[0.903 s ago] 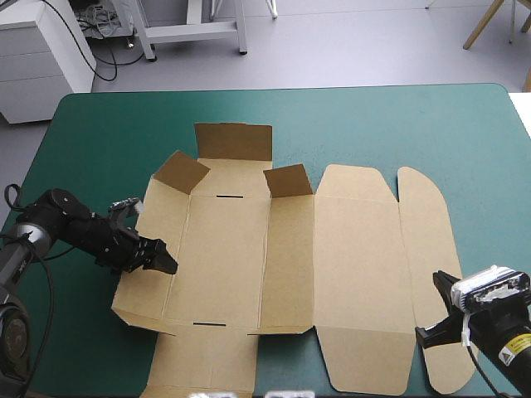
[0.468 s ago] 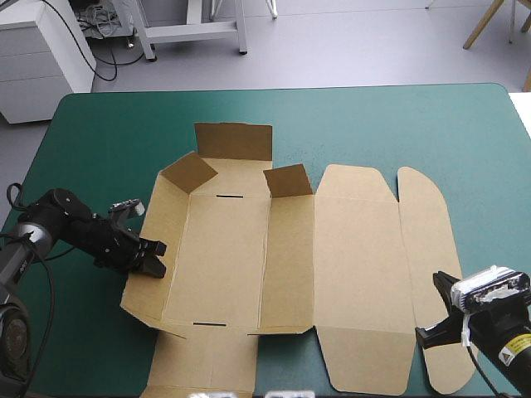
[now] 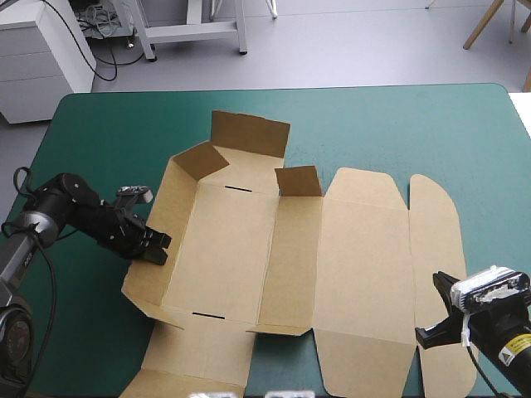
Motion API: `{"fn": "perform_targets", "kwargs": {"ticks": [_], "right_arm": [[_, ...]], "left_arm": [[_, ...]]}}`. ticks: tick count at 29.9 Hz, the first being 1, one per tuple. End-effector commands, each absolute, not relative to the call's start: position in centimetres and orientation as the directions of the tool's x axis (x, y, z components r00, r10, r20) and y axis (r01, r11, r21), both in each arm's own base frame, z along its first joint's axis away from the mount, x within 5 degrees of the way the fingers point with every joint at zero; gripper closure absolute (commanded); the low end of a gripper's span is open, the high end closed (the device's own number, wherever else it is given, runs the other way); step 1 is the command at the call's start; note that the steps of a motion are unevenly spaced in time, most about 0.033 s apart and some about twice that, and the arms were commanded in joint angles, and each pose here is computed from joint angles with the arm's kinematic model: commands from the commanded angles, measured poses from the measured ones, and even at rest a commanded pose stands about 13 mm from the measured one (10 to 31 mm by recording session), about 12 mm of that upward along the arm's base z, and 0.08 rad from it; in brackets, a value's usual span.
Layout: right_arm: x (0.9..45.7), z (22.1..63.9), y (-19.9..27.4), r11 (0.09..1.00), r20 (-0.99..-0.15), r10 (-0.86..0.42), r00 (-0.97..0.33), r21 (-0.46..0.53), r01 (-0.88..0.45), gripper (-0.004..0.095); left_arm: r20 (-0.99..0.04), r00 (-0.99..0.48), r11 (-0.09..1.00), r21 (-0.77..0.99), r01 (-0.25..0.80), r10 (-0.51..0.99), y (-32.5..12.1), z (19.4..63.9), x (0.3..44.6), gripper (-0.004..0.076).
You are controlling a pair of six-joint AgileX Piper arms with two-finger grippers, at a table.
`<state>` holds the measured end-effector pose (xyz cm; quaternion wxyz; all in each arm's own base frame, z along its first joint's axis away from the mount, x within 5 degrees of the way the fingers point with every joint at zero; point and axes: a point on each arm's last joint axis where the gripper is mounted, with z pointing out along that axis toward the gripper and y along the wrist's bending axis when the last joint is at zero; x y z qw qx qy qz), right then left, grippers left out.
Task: Fold the box
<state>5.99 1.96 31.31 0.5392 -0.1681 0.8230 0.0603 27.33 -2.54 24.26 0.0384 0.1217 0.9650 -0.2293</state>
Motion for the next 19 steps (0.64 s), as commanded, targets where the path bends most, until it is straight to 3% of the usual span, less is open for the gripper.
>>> {"fn": "perform_targets", "kwargs": {"ticks": [1,10,15,19], "right_arm": [[6.3,32.6,2.0,0.939,-0.937,-0.198,-0.287,-0.097,-0.33,0.0927],[6.2,32.5,2.0,0.939,-0.933,-0.198,-0.3,-0.093,-0.332,0.0927],[6.1,32.3,2.0,0.938,-0.926,-0.204,-0.319,-0.092,-0.335,0.0927],[6.1,32.3,2.0,0.938,-0.926,-0.204,-0.319,-0.092,-0.335,0.0927]], "left_arm": [[-0.212,-0.921,0.855,-0.349,0.384,0.327,-4.4,28.9,28.0,0.0734],[-0.395,-0.769,0.832,-0.025,0.555,0.502,-8.7,36.4,32.6,0.0734],[-0.398,-0.66,0.759,0.181,0.625,0.638,-11.4,37.8,34.8,0.0734],[-0.342,-0.496,0.601,0.403,0.69,0.798,-14.0,38.5,36.1,0.0734]]}}
